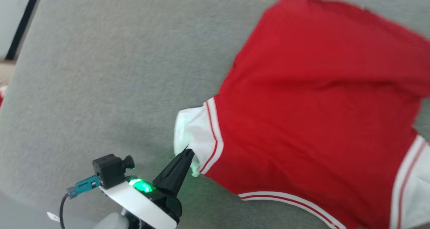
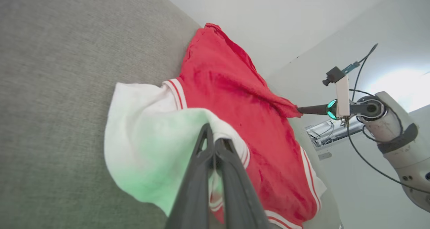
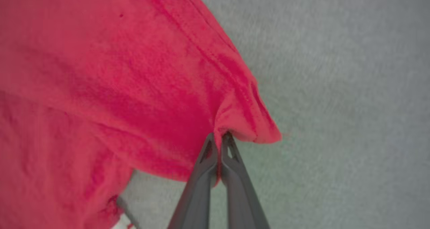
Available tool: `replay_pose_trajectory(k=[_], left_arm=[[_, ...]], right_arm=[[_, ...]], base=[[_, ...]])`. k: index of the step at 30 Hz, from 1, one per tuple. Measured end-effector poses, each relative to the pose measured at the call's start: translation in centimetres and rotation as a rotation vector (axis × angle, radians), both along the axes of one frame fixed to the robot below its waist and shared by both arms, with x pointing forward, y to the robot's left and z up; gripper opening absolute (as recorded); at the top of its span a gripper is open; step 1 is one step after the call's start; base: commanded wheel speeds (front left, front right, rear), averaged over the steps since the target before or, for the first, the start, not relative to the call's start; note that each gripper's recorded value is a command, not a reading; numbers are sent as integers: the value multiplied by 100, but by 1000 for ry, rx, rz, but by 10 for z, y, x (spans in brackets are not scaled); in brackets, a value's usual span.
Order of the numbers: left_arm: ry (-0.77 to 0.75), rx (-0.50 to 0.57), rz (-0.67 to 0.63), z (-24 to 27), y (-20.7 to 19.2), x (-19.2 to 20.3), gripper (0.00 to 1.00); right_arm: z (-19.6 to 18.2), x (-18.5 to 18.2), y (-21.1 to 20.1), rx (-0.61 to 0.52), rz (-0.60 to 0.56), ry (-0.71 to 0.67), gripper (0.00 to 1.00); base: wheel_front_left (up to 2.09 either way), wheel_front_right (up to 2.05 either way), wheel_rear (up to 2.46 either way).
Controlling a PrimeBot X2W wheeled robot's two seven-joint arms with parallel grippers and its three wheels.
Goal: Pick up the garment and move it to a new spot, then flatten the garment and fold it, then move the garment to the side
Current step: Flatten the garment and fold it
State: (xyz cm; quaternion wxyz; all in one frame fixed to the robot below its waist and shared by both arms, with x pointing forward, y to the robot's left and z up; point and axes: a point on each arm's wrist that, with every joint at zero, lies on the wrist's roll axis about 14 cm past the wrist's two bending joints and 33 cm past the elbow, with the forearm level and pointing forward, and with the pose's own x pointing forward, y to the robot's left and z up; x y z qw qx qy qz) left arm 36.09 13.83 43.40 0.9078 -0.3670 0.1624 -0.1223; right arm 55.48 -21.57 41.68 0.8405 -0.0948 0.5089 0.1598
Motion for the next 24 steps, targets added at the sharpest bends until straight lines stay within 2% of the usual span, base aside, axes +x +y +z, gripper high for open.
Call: replay_pose_trajectory(k=[4,8,14,18,21,22,23,24], left_arm=[[-17,-7,-20,4,-4,0,0],[-33,0,-39,9,-6,-2,0],[-47,1,-38,13,-3,-1,0],[-44,1,-34,12,-1,-1,0],[-40,-1,-39,11,-3,-1,0],[-40,-2,-42,11,-4,-1,0],[-40,-2,-45,11,-4,-1,0],[-41,-1,-47,11,-5,-1,0]], right_arm=[[0,-54,-25,12,-1,68,0],[-18,-124,-35,49,-6,184,0],[-41,-221,-16,143,12,318,0],[-46,-266,4,193,26,375,0],[-43,-273,11,202,22,350,0],[-40,-271,12,196,28,329,10],[-36,-266,11,190,25,301,48],[-32,-260,10,194,10,265,98]], base=[[0,0,0],[0,0,0],[0,0,0],[0,0,0],[0,0,0],[0,0,0],[0,0,0],[0,0,0]])
